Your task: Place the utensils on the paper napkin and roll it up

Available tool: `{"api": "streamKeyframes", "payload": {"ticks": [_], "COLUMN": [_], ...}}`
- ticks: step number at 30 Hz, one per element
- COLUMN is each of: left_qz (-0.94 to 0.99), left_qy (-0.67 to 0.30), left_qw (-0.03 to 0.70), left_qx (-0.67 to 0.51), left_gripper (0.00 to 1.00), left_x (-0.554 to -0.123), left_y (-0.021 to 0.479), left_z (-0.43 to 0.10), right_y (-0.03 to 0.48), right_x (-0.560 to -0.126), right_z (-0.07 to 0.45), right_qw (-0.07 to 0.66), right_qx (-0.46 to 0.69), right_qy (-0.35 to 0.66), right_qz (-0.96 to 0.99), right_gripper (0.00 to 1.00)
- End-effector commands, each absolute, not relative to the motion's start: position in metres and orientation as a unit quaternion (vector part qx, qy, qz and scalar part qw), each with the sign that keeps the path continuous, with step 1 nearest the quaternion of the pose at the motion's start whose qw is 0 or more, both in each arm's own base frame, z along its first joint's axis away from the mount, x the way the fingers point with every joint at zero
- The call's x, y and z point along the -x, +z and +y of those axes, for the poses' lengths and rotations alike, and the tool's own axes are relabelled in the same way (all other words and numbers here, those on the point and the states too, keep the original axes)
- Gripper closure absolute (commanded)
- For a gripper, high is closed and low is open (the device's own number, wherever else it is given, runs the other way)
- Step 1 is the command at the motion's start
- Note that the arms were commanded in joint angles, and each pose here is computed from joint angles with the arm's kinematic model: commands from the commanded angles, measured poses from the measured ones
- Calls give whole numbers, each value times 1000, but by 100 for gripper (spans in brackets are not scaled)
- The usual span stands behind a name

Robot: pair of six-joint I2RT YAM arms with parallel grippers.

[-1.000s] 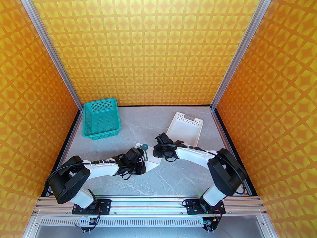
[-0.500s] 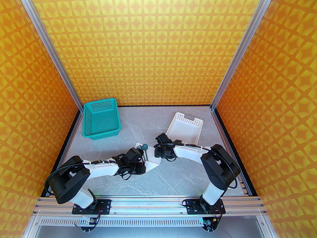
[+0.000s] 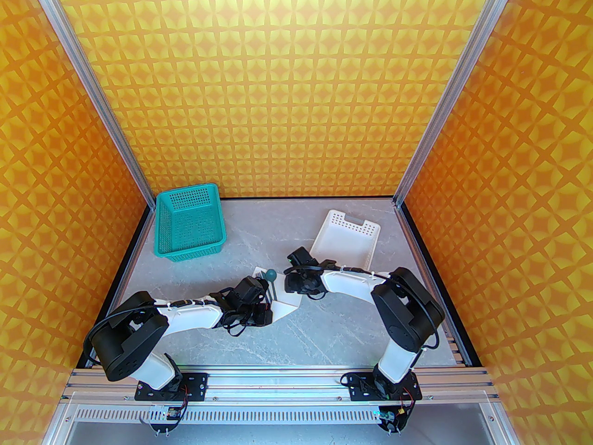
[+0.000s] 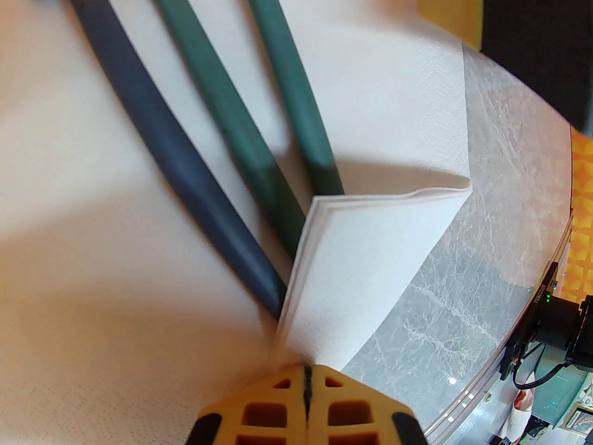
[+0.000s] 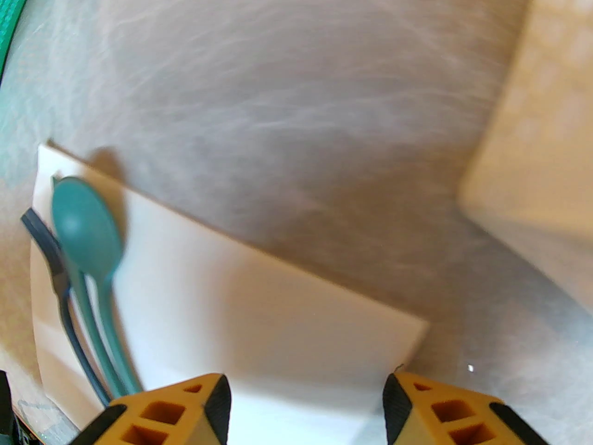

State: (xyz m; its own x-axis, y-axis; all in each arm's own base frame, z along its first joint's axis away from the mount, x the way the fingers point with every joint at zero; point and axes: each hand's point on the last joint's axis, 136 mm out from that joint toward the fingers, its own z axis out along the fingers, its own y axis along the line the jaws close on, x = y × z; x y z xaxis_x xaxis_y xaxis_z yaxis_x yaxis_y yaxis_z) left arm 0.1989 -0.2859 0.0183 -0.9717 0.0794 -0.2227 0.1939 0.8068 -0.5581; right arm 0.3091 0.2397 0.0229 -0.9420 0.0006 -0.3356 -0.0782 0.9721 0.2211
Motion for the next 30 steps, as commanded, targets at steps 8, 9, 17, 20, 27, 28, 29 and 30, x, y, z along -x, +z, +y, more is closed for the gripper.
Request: {"api": "streamKeyframes", "payload": {"ticks": [8, 9, 17, 20, 27, 28, 29, 30], "left_qz": [952, 952, 953, 952, 952, 952, 952, 952], "left_qy": [-284, -284, -283, -284, -285, -284, -284, -284], "left_qw": [91, 92, 91, 92, 93, 92, 92, 93], "left_qx": [-62, -62, -63, -64, -64, -63, -64, -64], "left_gripper": [100, 100, 100, 100, 100, 100, 100, 100], "left_x": [-197, -198, -198, -198, -198, -197, -197, -198], "left_y": [11, 11, 11, 11, 12, 12, 12, 12], "left_z": [-276, -275, -276, -276, -276, -275, -276, -276], "right_y": [28, 32, 40, 42, 32, 31, 30, 29], "right_x": [-307, -308, -314, -322, -332, -333, -334, -334], "right_z": [249, 250, 229, 220, 222, 223, 224, 224], "right_qw": [164, 168, 184, 192, 189, 188, 188, 187], "right_qx": [22, 24, 31, 34, 44, 45, 45, 46], "right_qy": [128, 130, 77, 54, 43, 45, 46, 45], "right_qz": [978, 977, 979, 979, 980, 980, 980, 980], "right_gripper": [41, 40, 38, 36, 30, 29, 29, 29]}}
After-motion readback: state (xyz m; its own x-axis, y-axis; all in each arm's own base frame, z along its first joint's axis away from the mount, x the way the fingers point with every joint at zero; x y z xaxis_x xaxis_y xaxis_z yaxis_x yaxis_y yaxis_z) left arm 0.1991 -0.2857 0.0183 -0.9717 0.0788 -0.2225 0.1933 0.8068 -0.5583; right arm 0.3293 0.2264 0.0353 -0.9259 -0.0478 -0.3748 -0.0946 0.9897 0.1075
